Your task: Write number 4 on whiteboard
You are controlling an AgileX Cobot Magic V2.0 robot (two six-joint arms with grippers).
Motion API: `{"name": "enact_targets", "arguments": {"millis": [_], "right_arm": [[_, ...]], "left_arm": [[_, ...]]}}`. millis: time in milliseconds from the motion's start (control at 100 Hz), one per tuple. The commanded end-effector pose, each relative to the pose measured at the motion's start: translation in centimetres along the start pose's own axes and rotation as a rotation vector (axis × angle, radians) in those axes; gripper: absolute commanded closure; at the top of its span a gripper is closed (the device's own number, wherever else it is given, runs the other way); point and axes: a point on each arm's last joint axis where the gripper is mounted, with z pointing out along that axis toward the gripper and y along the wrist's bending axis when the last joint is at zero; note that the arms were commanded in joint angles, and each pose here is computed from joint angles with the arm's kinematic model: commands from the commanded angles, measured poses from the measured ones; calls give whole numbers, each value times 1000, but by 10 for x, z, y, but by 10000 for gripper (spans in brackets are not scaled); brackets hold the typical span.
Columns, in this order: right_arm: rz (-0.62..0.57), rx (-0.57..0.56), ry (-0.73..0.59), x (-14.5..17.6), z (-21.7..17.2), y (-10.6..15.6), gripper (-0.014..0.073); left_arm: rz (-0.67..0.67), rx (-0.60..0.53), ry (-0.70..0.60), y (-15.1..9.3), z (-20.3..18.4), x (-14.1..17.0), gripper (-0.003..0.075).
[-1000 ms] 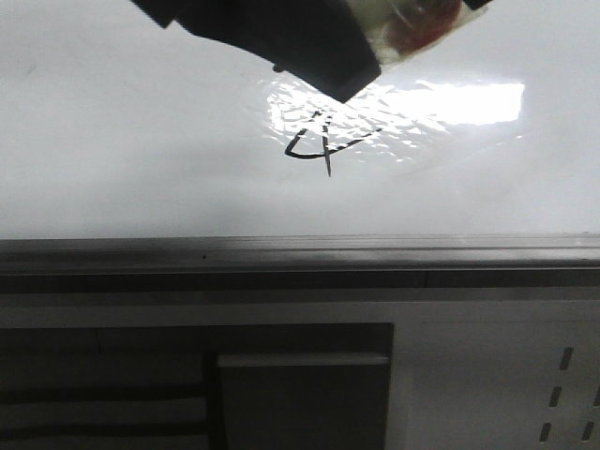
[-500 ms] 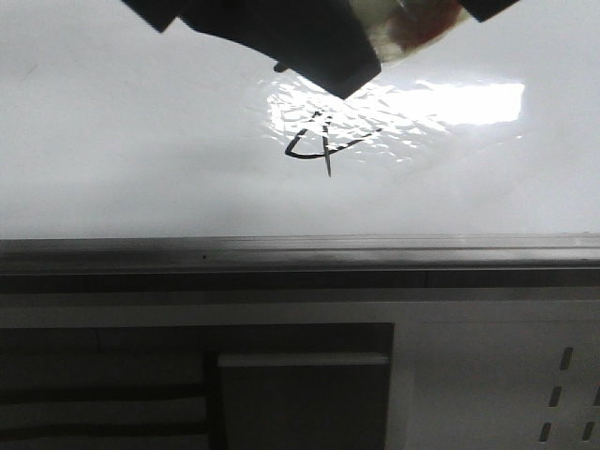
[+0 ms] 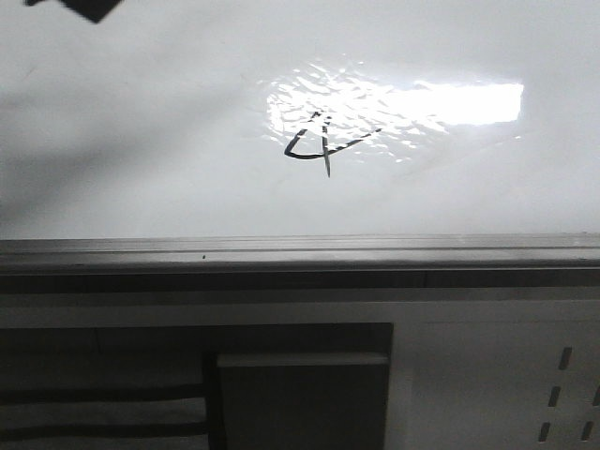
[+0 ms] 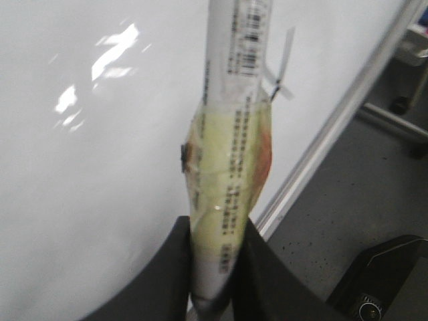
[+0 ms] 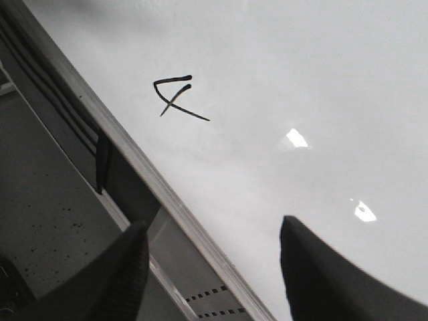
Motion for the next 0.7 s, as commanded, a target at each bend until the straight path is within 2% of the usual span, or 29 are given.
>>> {"name": "enact_targets", "arguments": {"millis": [0, 160, 330, 490, 690], "right_arm": [[13, 59, -78, -9, -12, -6, 211], [13, 59, -78, -9, -12, -6, 211], [15, 58, -76, -9, -12, -6, 211], [23, 57, -74, -9, -12, -6, 211], [23, 57, -74, -9, -12, -6, 211]], "left_arm": [[-151, -131, -52, 16, -24, 10, 741], [-312, -276, -98, 31, -34, 51, 741], [-480, -393, -170, 46, -24, 91, 741], [-609, -451, -290, 57, -11, 107, 741], [-645, -479, -331, 70, 6, 107, 741]]}}
